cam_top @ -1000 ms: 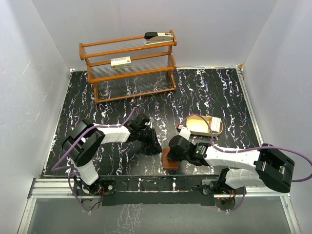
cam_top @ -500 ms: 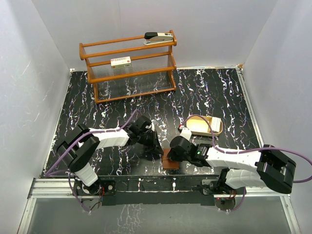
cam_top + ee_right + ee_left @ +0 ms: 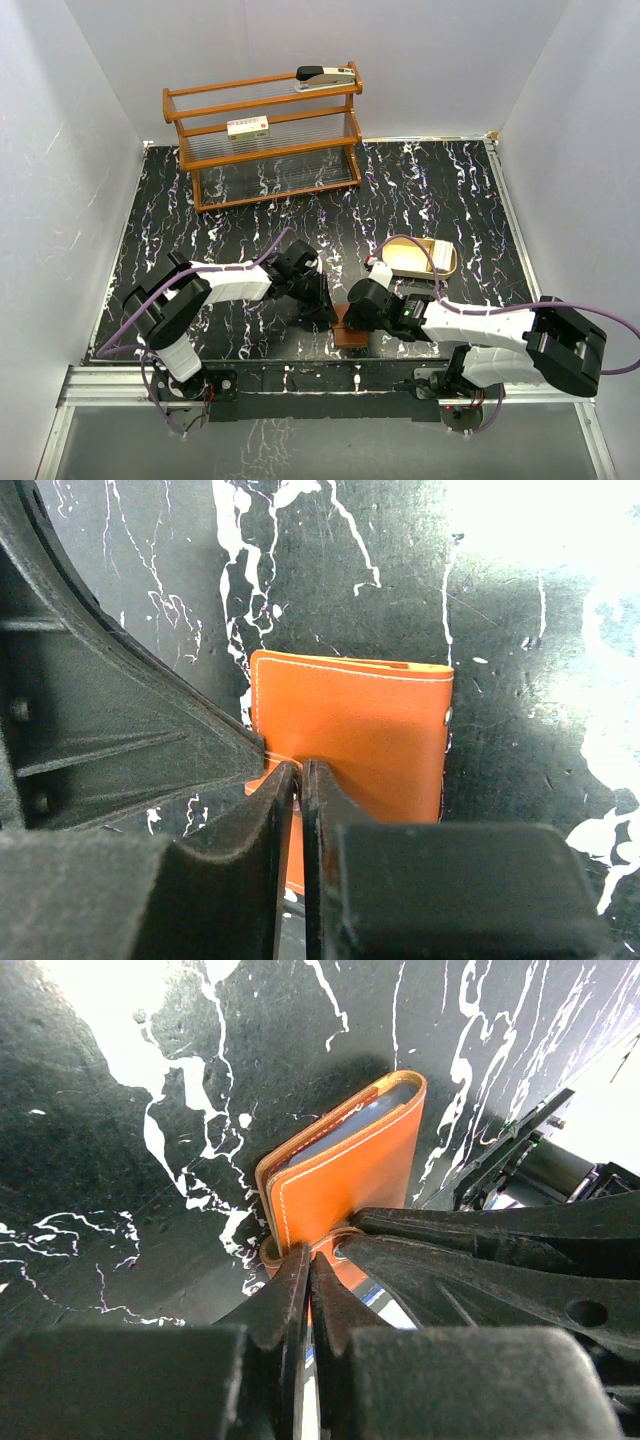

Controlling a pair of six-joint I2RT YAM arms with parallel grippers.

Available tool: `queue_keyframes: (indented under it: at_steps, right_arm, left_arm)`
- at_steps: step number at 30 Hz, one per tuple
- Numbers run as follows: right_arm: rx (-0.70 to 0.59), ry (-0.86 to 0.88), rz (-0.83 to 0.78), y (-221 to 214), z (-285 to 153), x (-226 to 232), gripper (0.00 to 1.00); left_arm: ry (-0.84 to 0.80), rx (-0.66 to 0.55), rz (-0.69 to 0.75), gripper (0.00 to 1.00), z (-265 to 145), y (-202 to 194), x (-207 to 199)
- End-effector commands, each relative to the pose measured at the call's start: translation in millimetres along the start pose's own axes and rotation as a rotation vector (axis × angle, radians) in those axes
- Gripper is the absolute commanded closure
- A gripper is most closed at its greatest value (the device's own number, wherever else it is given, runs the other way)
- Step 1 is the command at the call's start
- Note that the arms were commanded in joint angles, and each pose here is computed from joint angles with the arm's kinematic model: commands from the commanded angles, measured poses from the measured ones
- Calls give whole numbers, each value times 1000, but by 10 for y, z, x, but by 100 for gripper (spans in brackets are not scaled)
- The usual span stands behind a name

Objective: Put the credit cards into the card holder
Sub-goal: Close the card holder at the center of the board.

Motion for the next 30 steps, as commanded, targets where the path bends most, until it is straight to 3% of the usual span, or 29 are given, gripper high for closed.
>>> queue_keyframes:
  at_steps: [1,30]
  right_arm:
    - [12,-127,-60,-7,-18,-223,89]
    - [63,-121,-56,-93,-99,-350,100]
  left_arm:
    - [111,43,4,100,41,-105,143]
    - [168,35,2,96,75,-84,170]
Point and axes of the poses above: each gripper's point midway between its finger pads, its own z axis out along the fingers, its own x axis along the line the jaws close on, y = z × x, the point moved 5 cm from there along -z, back along the fingers, and after that the axes turned 15 degrees about z, right-handed, at the moved point
